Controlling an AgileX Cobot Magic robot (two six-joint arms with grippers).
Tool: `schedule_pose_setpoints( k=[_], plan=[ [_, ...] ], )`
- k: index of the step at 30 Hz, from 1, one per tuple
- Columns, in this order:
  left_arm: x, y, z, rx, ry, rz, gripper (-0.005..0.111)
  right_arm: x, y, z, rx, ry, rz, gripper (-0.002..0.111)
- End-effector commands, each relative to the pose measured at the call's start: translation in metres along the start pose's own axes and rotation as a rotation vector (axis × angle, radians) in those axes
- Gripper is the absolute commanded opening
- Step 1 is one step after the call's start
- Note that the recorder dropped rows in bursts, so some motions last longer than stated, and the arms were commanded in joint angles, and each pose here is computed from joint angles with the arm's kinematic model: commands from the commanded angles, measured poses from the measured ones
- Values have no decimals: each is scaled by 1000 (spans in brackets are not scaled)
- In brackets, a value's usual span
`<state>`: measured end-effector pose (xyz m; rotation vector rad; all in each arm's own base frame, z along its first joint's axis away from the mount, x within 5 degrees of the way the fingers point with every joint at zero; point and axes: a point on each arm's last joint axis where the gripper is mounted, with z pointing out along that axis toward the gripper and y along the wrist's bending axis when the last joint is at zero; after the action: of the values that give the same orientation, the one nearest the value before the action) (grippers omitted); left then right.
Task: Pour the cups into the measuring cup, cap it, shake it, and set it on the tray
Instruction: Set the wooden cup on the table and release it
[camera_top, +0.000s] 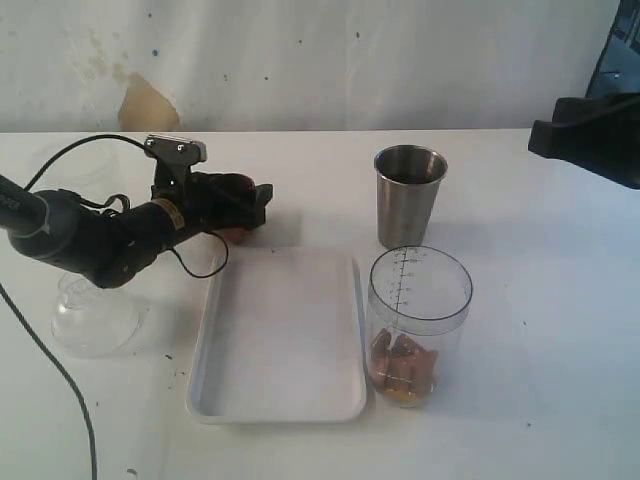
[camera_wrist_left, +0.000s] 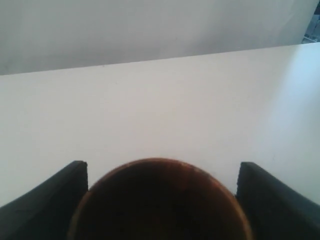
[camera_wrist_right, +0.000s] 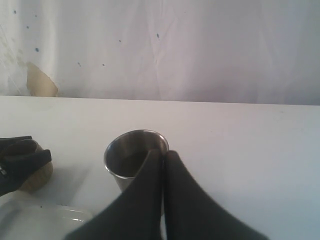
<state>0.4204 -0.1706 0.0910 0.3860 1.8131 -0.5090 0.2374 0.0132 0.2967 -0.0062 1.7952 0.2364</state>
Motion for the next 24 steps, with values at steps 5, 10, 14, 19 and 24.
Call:
schedule_pose_setpoints(
  k=[5, 10, 14, 19, 24],
  plan=[
    [-33, -4, -6, 2, -96, 85, 77, -1, -1, -2, 6, -6, -1, 0],
    [-58, -8, -13, 4, -150, 98, 74, -1, -1, -2, 6, -6, -1, 0],
    [-94, -13, -29, -19, -161, 118, 44, -1, -1, -2, 6, -6, -1, 0],
    [-135, -18, -58, -90, -64, 146, 0, -1, -1, -2, 6, -6, -1, 0],
    [-175, -24, -96, -156, -16, 163, 1, -1, -1, -2, 6, -6, -1, 0]
  ],
)
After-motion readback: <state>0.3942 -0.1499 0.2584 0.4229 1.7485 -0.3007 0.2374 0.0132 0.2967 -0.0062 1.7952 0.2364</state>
